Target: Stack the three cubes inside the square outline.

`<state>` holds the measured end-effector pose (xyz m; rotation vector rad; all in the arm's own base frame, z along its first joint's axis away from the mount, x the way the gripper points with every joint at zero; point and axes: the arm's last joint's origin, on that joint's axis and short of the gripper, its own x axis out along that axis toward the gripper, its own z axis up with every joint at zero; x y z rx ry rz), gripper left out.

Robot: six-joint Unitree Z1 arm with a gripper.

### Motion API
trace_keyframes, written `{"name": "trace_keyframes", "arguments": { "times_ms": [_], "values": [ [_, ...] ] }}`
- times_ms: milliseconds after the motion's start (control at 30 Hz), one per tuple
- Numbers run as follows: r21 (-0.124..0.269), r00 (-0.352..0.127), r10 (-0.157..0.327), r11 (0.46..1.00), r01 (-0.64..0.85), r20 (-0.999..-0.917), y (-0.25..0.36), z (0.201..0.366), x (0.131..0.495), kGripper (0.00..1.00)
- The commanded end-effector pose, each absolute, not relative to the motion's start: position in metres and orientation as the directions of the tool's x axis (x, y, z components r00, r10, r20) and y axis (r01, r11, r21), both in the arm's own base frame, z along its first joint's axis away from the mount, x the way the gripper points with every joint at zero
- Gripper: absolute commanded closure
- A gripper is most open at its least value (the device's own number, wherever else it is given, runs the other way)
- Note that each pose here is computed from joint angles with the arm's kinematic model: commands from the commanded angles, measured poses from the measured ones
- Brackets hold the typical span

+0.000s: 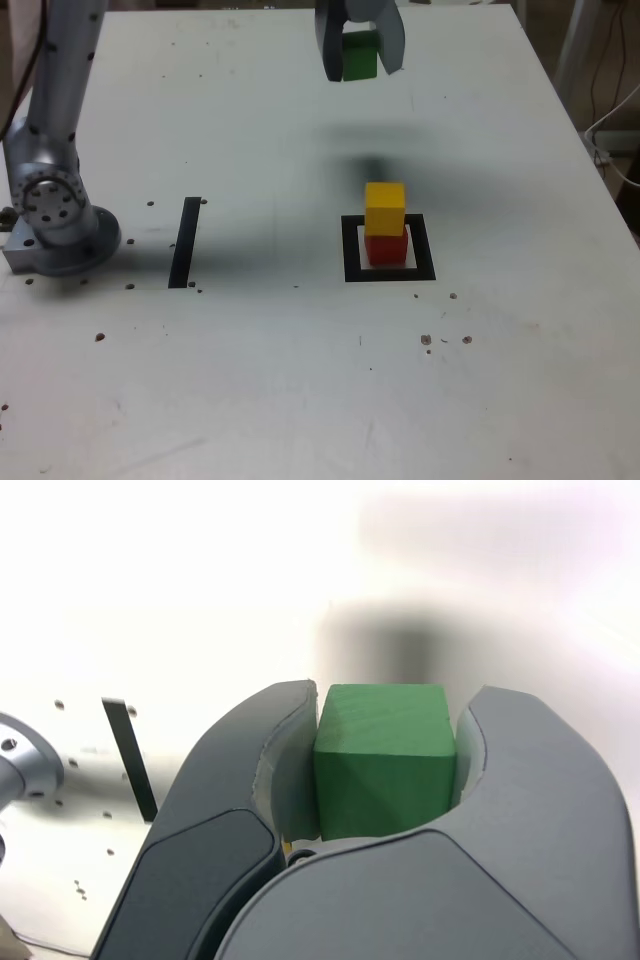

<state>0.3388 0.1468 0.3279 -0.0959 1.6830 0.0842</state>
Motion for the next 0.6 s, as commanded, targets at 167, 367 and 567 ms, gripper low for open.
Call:
{"name": "trace_keyframes", "arguments": {
  "times_ms": [167,367,567],
  "values": [
    [-0.011,-0.114,-0.018,0.998,-0.060,-0.9934,0.098,0.333,0.337,0.71],
    [-0.009,-0.109,-0.011,1.000,-0.024,-0.9940,0.064,0.334,0.336,0.71],
    [-0.009,-0.109,-0.009,1.000,0.003,-0.9940,0.032,0.332,0.336,0.71]
  ]
}}
